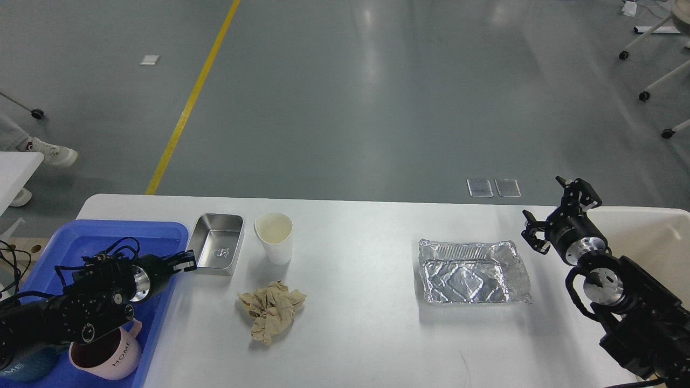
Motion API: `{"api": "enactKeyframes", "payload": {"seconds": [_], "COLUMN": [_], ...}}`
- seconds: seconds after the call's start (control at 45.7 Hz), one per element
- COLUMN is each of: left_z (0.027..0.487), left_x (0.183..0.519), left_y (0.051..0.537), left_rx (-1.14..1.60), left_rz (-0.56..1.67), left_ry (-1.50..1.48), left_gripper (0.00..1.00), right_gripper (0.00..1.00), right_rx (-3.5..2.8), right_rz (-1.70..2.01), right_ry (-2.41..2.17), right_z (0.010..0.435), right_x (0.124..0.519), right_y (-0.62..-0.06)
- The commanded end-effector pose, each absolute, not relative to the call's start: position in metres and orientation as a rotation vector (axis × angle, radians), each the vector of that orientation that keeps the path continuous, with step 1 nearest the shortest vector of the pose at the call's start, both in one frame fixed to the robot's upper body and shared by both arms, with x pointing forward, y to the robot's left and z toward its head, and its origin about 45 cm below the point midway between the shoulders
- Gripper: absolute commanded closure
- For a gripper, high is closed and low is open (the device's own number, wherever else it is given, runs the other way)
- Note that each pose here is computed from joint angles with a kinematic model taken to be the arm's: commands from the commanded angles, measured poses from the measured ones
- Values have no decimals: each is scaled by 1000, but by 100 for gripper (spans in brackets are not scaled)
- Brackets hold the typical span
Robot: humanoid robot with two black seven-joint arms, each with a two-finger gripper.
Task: Tidy desktop
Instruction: 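Grasp the edge of the small steel tray with the left gripper, then lift the steel tray and lower it into the blue tray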
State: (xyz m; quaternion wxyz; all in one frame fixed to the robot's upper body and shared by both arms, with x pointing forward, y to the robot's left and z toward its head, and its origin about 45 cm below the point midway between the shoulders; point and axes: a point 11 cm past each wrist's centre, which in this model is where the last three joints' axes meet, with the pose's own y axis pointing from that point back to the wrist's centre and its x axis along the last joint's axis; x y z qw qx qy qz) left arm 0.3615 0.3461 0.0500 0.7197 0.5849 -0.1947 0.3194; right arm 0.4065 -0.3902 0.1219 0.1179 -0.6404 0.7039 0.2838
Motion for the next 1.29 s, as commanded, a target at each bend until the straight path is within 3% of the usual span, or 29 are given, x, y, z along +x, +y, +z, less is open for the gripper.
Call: {"api": "enactKeyframes", "payload": {"seconds": [0.0,0.197,0.635,0.964,1.27], "left_z": [51,54,96,187,282], "left_x": [362,365,391,380,349], "left_y": [345,343,356,347,398], "left_rx": [1292,1278,1239,1051,1052], "left_rz": [702,697,732,601,615], "left_ry": [-426,-426,-450,-438,-449], "left_gripper": [94,100,100,95,97], "right_gripper": [0,0,0,0,0], "right_rx": [-1877,-1876,-1874,-1874,-1877], "right_rz": [829,825,817,823,815], "right_ry": [2055,2053,2051,2053,2046], "right_z": [123,124,128,125,129], "right_x": [408,409,412,409,412], "right_y": [-389,-389,-388,-389,-388]}}
